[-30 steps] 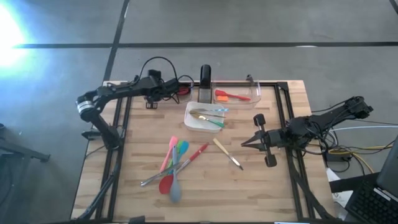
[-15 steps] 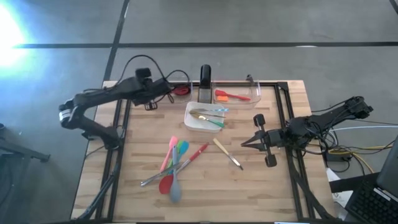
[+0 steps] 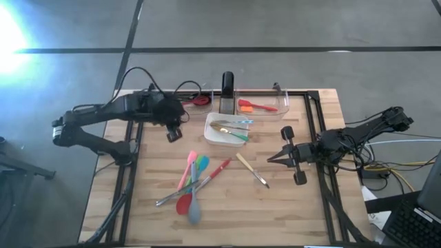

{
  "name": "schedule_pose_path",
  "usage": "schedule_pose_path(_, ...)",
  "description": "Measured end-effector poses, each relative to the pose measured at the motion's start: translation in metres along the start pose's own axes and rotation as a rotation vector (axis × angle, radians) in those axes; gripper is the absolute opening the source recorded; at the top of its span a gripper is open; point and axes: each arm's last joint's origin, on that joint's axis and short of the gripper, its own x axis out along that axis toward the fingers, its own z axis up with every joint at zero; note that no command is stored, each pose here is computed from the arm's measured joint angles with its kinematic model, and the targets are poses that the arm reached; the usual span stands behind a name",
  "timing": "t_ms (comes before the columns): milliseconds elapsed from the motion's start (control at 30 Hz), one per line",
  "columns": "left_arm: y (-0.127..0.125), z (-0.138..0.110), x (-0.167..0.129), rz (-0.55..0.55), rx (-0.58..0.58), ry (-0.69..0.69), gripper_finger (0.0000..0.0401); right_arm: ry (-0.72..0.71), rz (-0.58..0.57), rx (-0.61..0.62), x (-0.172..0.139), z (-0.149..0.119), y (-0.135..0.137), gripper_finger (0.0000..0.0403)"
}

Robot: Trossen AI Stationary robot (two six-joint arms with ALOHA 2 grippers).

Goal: Pick & Place Kitchen Items
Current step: Put the silver table knife into the white bin

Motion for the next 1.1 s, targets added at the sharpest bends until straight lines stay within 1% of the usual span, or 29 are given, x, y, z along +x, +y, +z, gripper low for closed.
schedule_pose_path(67, -0.007, -0.002, 0.001, -0.056, -0.016, -0.007, 0.0106, 0.000, 0.000, 0.000, 0.000, 0.000, 0.000, 0.0008)
schedule_pose_path(233, -0.032, -0.016, 0.008, -0.120, 0.013, 0.041, 0.0102, 0.004, 0.001, 0.047, 0.000, 0.000, 0.000, 0.0008)
schedule_pose_path(400, -0.066, -0.043, 0.018, -0.178, 0.036, 0.147, 0.0101, 0.048, 0.004, 0.098, 0.000, -0.005, 0.001, 0.0008)
schedule_pose_path(567, -0.096, -0.073, 0.016, -0.202, 0.004, 0.248, 0.0101, 0.056, 0.004, 0.107, 0.000, -0.005, 0.001, 0.0008)
schedule_pose_path(633, -0.108, -0.083, 0.013, -0.215, -0.006, 0.260, 0.0101, 0.052, 0.003, 0.108, 0.000, -0.005, 0.001, 0.0008)
schedule_pose_path(733, -0.123, -0.098, 0.007, -0.202, -0.008, 0.246, 0.0101, 0.050, 0.003, 0.108, 0.000, -0.005, 0.001, 0.0008)
schedule_pose_path(900, -0.138, -0.118, -0.001, -0.188, -0.015, 0.215, 0.0101, 0.042, 0.002, 0.108, 0.000, -0.004, 0.000, 0.0008)
schedule_pose_path(1100, -0.143, -0.123, -0.005, -0.191, -0.088, 0.206, 0.0101, 0.044, -0.020, 0.146, 0.000, -0.004, 0.000, 0.0008)
